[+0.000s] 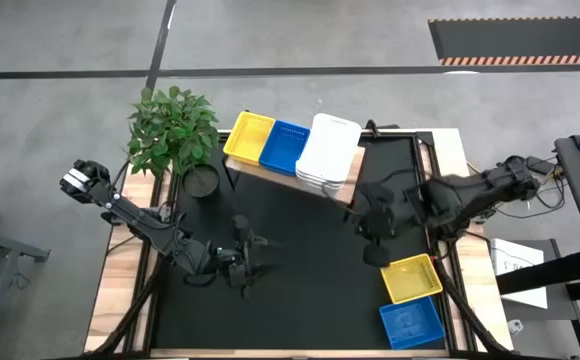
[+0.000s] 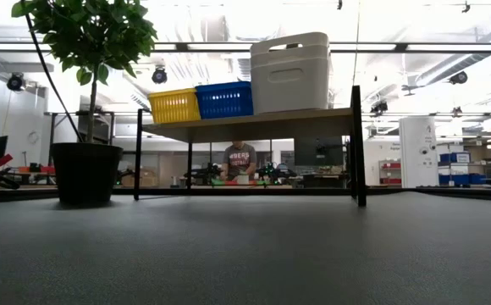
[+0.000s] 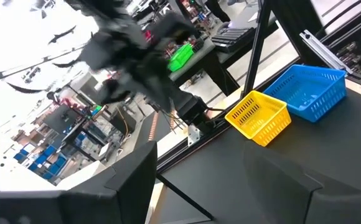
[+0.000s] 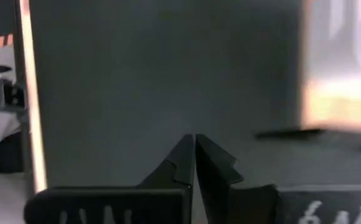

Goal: Stack baskets on shelf by color
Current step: Stack the yellow bin on top of the other yellow bins on the shelf

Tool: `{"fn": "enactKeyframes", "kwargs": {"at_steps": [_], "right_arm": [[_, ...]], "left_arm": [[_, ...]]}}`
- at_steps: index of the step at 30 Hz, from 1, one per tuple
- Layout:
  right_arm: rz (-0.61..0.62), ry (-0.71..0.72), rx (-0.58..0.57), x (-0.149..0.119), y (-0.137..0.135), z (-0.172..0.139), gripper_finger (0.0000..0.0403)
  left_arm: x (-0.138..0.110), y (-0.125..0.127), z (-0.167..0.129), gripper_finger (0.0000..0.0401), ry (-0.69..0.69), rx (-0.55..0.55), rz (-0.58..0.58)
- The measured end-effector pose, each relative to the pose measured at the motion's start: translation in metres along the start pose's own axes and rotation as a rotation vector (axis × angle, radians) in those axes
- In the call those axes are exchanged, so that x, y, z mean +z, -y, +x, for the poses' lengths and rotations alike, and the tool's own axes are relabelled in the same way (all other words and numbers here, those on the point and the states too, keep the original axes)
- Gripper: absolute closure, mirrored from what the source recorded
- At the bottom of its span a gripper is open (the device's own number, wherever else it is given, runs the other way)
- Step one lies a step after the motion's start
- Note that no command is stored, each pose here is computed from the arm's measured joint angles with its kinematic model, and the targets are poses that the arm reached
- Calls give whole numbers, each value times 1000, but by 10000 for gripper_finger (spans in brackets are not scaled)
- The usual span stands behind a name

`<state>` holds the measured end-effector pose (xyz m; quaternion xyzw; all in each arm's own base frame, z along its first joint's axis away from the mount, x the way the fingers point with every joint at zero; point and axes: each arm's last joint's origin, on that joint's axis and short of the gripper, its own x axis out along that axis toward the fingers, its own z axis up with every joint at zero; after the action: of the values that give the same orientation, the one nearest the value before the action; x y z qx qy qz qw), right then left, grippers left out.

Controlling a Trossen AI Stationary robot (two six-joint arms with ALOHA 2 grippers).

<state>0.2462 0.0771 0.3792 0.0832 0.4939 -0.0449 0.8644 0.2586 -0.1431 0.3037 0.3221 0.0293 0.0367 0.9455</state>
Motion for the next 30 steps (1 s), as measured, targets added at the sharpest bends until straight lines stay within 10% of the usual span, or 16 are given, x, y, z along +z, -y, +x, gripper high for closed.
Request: {"fn": "enactKeyframes", "kwargs": {"at_steps": [17,30], "right_arm": [[500,-476,-129,-90,-38,86,307],[498,-648,-228,-117,-58,141,227]], "left_arm": [[0,-1,0,180,-1,13,-6],[-1,0,0,180,-5,13,-4]]}}
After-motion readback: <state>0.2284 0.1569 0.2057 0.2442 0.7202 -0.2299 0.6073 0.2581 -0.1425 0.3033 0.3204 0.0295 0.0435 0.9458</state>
